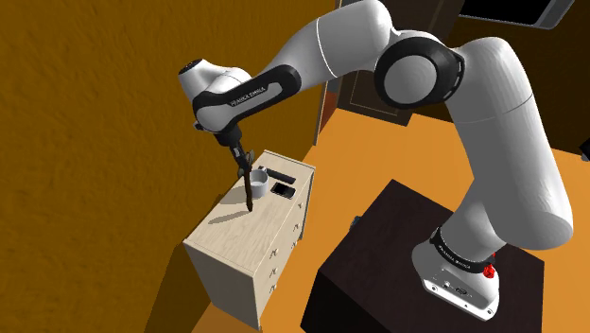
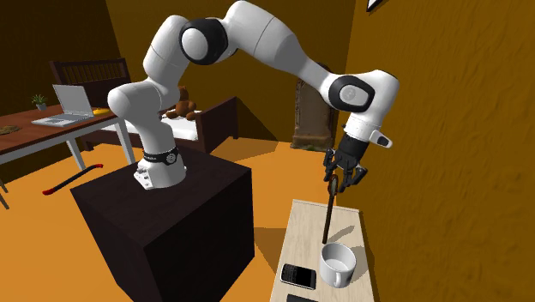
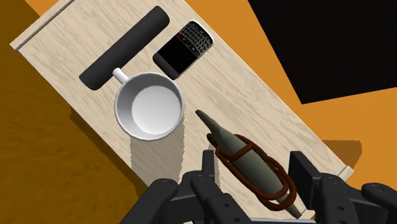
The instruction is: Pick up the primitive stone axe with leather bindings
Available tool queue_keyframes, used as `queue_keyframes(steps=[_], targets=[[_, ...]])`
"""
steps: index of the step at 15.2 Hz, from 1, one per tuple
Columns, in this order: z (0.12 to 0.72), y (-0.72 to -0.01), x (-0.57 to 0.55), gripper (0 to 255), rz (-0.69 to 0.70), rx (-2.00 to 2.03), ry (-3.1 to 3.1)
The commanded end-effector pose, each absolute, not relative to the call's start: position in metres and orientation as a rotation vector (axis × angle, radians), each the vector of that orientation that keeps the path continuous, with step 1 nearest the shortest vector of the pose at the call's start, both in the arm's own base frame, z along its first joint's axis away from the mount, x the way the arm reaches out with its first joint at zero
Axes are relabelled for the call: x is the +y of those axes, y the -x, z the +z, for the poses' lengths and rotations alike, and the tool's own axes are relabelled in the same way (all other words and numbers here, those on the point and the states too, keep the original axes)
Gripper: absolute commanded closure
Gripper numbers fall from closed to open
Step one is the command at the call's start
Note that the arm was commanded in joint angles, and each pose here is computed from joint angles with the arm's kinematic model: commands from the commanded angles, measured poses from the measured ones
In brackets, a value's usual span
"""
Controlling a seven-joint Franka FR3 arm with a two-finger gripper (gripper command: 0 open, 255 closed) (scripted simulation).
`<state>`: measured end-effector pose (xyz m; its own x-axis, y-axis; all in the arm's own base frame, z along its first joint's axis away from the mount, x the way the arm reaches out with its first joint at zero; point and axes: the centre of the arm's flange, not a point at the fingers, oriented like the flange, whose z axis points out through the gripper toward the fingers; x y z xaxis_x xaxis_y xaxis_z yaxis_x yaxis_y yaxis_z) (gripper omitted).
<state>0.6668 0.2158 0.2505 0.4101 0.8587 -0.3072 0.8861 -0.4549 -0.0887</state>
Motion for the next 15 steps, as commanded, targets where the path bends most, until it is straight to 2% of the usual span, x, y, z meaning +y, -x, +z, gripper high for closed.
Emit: queue_keyframes(steps=[1,15], targets=[[0.249,-0.666,0.216,255,-0.48,1.59,-2.563],[0.313,-0.666,0.216,255,-0.48,1.59,-2.563]])
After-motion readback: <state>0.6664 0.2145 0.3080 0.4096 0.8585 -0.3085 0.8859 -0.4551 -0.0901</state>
